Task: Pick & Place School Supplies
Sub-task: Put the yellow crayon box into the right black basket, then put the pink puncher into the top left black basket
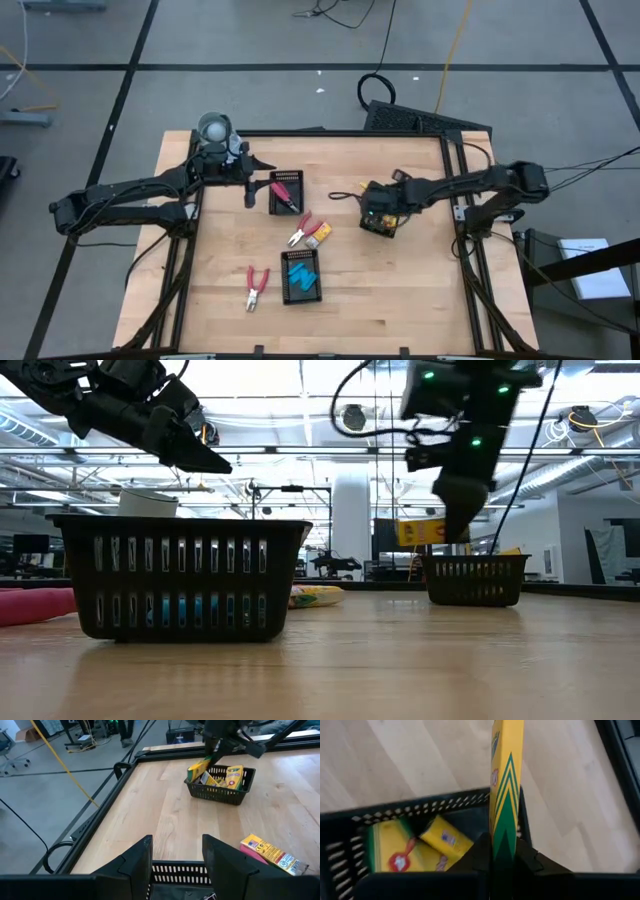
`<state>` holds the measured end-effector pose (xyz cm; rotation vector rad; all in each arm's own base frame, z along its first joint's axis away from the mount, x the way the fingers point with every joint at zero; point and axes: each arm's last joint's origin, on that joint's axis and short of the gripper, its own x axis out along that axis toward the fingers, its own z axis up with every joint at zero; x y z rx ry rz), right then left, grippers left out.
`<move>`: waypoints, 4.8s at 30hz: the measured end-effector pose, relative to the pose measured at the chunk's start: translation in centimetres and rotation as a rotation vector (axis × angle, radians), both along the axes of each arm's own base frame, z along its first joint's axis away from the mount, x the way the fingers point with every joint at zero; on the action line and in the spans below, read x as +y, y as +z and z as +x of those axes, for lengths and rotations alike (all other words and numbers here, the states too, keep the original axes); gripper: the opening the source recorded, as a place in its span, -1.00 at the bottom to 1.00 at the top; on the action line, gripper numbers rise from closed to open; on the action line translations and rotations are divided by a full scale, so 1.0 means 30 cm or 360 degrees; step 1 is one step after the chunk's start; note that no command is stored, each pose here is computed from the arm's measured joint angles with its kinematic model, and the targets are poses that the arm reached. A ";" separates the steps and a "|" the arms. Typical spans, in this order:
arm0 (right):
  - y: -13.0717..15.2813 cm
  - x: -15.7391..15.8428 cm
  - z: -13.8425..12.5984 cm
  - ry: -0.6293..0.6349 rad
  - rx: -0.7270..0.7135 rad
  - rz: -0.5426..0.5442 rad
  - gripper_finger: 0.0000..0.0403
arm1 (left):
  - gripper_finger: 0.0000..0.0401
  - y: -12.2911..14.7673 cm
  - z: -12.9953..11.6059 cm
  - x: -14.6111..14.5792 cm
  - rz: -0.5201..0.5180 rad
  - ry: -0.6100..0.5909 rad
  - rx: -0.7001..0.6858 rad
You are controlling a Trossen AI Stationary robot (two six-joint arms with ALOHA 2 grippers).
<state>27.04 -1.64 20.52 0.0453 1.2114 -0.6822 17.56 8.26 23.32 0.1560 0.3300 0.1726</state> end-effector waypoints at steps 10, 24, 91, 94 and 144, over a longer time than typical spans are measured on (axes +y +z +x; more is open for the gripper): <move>-0.037 0.118 -0.073 -0.0001 -0.0070 0.0165 -0.89 | -0.12 0.000 0.000 0.000 -0.0012 0.0004 -0.0003; -0.101 0.116 -0.097 -0.0017 -0.0067 0.0189 -0.76 | -0.12 -0.001 0.000 0.000 -0.0036 0.0011 -0.0005; 0.115 0.584 -0.200 0.0948 -0.0823 -0.0187 0.13 | -0.12 -0.252 -0.008 -0.674 -0.1705 0.0573 0.1170; 0.113 0.590 -0.207 0.0968 -0.0810 -0.0190 0.13 | -0.12 -0.269 0.001 -0.666 -0.1721 0.0639 0.1212; 0.111 0.573 -0.202 0.0911 -0.0805 -0.0236 -0.03 | -0.81 -0.211 -0.011 -0.589 -0.1318 0.0614 0.0851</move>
